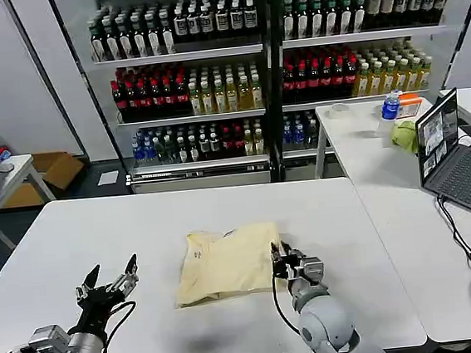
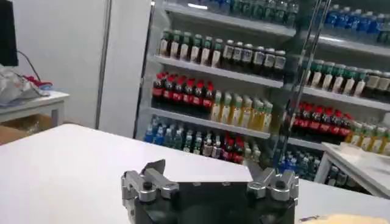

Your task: Fold and organize the clothes.

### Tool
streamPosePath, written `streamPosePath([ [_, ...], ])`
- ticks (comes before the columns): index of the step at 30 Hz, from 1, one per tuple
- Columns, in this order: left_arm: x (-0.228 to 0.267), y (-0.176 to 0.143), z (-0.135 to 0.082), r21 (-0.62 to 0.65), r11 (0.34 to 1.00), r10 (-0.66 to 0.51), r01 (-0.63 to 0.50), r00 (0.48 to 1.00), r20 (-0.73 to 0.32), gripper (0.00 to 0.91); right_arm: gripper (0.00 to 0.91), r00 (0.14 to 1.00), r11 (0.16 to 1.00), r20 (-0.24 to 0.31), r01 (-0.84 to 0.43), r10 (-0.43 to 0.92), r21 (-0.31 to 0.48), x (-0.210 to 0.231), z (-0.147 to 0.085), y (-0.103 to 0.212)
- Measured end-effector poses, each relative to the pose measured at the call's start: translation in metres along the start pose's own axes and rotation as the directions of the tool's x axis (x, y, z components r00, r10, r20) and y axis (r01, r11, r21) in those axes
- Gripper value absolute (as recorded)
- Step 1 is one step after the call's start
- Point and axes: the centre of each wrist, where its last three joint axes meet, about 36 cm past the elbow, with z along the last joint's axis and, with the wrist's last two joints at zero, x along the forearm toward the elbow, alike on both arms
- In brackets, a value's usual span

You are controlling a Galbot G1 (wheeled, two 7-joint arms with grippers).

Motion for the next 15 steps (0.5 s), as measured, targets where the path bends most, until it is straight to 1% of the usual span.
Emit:
streamPosePath([
  [4,0.001,0.002,0.000,-0.002,1.000,-0.006,0.006,1.000,-0.002,0.907,0.907,0.994,0.997,0.098,-0.045,0.039,0.057,0.008,0.004,-0.006],
  [7,0.001,0.002,0.000,-0.003,1.000,-0.005,0.005,1.000,-0.001,0.907,0.907,0.985,0.994,0.162,-0.074,0.059,0.086,0.015,0.007,-0.010],
  [15,0.000,0.000,0.000,-0.026,1.000,0.001,-0.001,1.000,0.003,0.907,0.907,0.954,0.984,0.291,-0.111,0.067,0.138,0.037,0.008,-0.018],
])
